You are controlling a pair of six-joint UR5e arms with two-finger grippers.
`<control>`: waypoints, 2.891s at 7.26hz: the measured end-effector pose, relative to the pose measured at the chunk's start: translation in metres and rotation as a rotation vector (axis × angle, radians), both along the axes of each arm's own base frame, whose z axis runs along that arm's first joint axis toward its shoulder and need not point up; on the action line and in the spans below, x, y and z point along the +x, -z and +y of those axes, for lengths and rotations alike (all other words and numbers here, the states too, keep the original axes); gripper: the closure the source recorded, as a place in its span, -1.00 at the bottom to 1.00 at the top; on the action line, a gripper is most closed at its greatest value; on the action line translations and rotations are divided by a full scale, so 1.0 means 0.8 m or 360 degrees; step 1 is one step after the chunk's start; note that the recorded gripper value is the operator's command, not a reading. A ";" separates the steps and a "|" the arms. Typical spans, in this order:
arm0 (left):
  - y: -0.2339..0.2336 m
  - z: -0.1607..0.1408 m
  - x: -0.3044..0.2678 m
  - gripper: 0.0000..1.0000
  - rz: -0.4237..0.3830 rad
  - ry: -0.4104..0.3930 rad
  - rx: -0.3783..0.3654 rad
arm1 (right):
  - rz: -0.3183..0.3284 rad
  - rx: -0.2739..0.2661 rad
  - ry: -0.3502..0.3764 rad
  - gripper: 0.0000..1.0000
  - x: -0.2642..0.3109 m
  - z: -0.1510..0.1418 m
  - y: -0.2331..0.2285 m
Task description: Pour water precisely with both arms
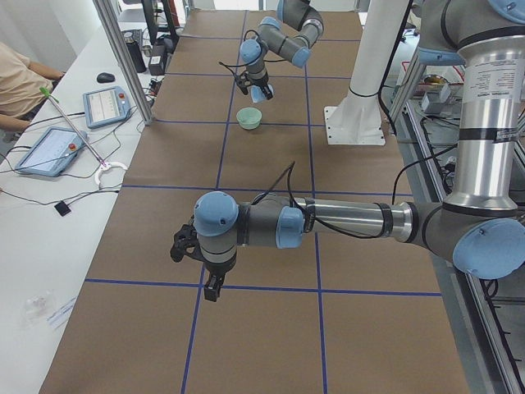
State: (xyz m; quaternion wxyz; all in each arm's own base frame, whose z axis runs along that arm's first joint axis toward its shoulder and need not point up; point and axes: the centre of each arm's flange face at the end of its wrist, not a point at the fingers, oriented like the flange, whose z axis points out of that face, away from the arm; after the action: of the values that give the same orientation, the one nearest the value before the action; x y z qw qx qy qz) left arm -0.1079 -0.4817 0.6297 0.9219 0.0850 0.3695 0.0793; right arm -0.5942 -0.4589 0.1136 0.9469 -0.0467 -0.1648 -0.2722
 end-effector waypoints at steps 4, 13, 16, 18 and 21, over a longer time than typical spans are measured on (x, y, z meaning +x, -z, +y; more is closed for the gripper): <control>0.000 0.000 0.000 -1.00 0.0003 -0.0001 0.0001 | 0.0122 -0.0040 0.0045 1.00 0.006 0.000 0.020; -0.001 0.002 0.000 -1.00 0.0004 -0.0002 0.0000 | -0.0029 0.0075 0.0019 1.00 0.010 -0.022 0.032; -0.001 0.001 0.000 -1.00 0.0003 -0.0002 0.0001 | -0.0410 0.0261 -0.0077 1.00 0.065 -0.055 0.018; -0.001 0.000 0.002 -1.00 0.0005 -0.0006 0.0005 | -0.0651 0.0421 -0.0141 1.00 0.131 -0.043 -0.002; -0.003 0.000 0.003 -1.00 0.0005 -0.0011 0.0007 | -0.0894 0.0594 -0.0291 1.00 0.196 -0.026 -0.077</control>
State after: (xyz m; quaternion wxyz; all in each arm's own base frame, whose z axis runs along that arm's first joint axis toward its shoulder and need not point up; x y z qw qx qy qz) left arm -0.1054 -0.4818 0.6320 0.9209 0.0858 0.3711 0.0830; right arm -0.4375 -0.4795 0.1754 0.8772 0.2188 -0.3698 -0.2141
